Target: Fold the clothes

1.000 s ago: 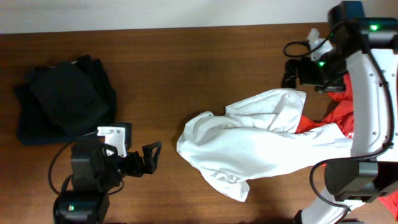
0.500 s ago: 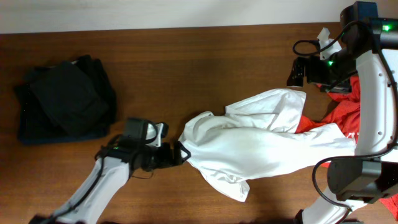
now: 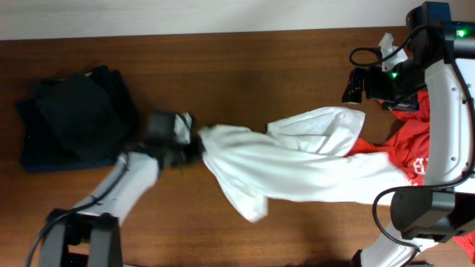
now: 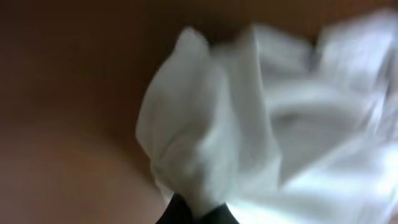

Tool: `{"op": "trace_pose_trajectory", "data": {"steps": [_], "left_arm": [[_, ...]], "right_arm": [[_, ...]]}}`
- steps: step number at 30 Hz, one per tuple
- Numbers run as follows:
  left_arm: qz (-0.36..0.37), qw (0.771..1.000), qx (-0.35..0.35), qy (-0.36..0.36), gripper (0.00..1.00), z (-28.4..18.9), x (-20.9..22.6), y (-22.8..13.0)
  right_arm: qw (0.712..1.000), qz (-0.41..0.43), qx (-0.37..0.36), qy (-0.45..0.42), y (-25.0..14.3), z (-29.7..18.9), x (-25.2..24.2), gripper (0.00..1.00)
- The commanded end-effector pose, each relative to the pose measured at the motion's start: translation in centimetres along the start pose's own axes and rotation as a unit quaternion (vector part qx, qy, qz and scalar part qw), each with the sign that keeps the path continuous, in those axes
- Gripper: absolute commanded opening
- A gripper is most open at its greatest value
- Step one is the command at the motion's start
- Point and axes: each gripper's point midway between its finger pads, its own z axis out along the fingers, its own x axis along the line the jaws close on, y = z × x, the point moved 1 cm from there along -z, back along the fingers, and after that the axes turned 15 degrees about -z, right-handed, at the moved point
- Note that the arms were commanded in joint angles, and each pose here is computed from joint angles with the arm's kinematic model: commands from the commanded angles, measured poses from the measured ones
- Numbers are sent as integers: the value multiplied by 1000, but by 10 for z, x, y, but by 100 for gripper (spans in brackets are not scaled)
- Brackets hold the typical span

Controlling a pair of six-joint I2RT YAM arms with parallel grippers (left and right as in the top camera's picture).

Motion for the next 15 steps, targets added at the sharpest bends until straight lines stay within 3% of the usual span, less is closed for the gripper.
{"op": "trace_pose_trajectory", "data": {"steps": [1, 2, 3, 5, 10, 15], "left_arm": [[31, 980, -190, 53, 0, -68, -6, 121], [26, 971, -228, 64, 1, -87, -7, 143], [23, 966, -250, 70, 14, -98, -7, 155], [17, 961, -266, 66, 99, -112, -7, 168], [-19, 984, -115, 133, 99, -83, 27, 100], [-53, 980, 97, 166, 99, -62, 39, -2]], "right_arm": [[1000, -1, -14, -3, -1, -10, 1, 99], [1000, -1, -14, -3, -1, -10, 1, 99], [1000, -1, -14, -3, -1, -10, 1, 99], [1000, -1, -14, -3, -1, -10, 1, 99], [1000, -1, -14, -3, -1, -10, 2, 99], [1000, 2, 1, 2, -5, -2, 1, 99]]}}
